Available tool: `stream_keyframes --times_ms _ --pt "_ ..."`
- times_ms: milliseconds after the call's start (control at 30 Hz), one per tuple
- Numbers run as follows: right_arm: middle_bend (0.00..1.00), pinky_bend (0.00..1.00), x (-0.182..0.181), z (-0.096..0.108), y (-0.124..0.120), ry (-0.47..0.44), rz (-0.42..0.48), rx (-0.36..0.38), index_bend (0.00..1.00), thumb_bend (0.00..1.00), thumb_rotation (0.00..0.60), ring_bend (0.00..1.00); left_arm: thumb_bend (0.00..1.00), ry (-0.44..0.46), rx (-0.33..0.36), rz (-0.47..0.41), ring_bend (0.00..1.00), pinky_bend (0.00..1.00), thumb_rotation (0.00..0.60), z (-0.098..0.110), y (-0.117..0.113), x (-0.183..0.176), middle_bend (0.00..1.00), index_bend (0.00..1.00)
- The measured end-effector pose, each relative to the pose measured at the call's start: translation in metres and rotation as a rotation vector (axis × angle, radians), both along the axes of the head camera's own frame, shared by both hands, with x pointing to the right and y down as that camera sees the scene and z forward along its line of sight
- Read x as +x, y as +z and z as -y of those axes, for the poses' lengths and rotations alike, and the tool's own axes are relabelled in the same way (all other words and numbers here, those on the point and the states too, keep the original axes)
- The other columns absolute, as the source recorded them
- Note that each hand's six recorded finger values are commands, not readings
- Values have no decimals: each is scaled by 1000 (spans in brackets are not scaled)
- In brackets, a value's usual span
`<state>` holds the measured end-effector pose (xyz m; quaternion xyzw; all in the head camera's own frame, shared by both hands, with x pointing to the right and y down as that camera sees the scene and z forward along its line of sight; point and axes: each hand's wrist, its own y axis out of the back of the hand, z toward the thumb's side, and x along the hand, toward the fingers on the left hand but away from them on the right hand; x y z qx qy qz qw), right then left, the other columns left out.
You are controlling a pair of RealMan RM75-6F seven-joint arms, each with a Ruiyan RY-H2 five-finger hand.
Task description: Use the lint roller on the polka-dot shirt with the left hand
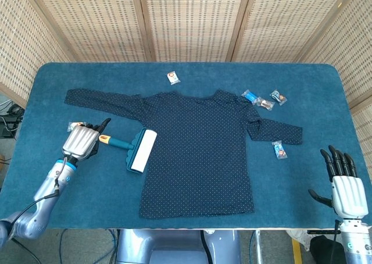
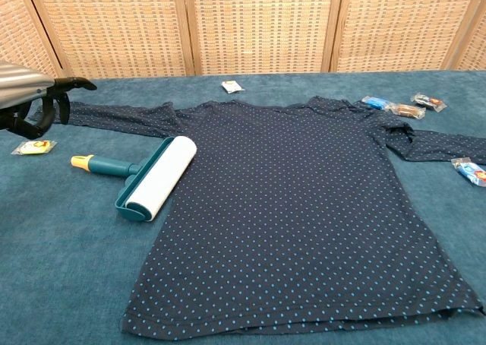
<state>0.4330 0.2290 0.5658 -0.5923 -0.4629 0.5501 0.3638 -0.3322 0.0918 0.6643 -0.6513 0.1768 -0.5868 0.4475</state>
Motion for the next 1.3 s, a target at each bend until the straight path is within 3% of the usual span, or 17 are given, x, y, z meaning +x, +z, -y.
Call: stream_keyframes --times_ms 133,233,400,533,767,1167,1300 --pt "0 0 1 1 0 3 -1 6 4 125 600 0 412 8 -4 21 461 581 600 6 5 1 497 0" --pt "0 0 1 1 1 4 -4 7 4 125 600 0 410 15 -3 35 485 599 600 9 8 2 527 0" --pt "0 0 1 1 2 5 -8 7 4 125 600 0 410 17 -17 38 624 674 600 10 12 5 700 0" --pt "0 0 2 1 2 7 -8 10 9 125 600 0 410 13 -36 36 719 714 600 8 17 6 809 96" --pt "0 0 1 1 2 4 -7 11 13 125 600 0 410 11 -62 39 731 718 600 7 23 6 822 303" --pt "0 0 2 1 3 7 -8 9 14 125 600 0 405 29 -96 66 731 718 600 16 41 16 822 363" --pt "0 0 3 2 3 11 -9 11 14 125 600 0 301 41 -97 68 731 718 600 15 45 23 822 369"
